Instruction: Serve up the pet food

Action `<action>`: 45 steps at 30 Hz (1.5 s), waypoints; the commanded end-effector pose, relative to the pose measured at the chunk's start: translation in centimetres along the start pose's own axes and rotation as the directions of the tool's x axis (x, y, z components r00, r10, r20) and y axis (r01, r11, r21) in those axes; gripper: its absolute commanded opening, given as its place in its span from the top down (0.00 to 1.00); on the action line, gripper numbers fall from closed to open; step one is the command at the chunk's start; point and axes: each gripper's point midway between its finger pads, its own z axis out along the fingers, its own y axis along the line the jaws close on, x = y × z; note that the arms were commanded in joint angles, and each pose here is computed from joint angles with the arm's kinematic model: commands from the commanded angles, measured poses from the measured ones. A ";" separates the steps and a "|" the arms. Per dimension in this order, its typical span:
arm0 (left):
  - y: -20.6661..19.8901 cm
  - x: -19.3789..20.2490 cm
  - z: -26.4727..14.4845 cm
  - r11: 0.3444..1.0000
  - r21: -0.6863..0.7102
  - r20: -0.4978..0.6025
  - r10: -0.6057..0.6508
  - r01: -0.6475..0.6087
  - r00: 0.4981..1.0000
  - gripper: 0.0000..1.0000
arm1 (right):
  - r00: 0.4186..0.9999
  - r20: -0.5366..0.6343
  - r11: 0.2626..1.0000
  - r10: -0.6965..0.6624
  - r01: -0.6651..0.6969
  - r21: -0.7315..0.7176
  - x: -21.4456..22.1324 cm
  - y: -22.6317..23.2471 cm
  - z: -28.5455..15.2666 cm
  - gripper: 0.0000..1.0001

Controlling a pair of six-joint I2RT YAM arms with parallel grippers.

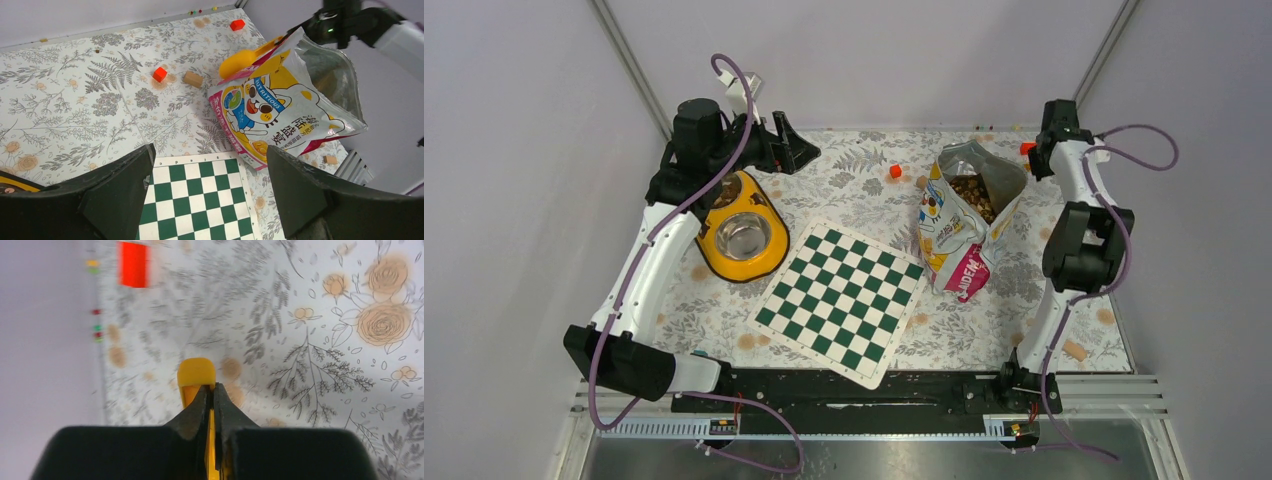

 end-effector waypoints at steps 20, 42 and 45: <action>-7.1 -4.1 -1.2 0.983 0.107 0.151 0.132 -0.149 0.980 0.17 | 0.940 0.332 0.553 -0.085 0.321 -0.769 -8.1 9.2 -36.4 1.00; -16.9 -1.1 7.5 0.853 0.470 0.123 0.192 -0.228 0.974 0.11 | 0.781 0.304 0.197 -0.546 0.473 -0.859 13.3 3.2 -44.9 1.00; -16.5 0.0 8.4 0.858 0.471 0.085 0.185 -0.204 0.979 0.11 | 0.767 0.301 0.176 -0.567 0.470 -0.865 14.3 3.0 -45.3 1.00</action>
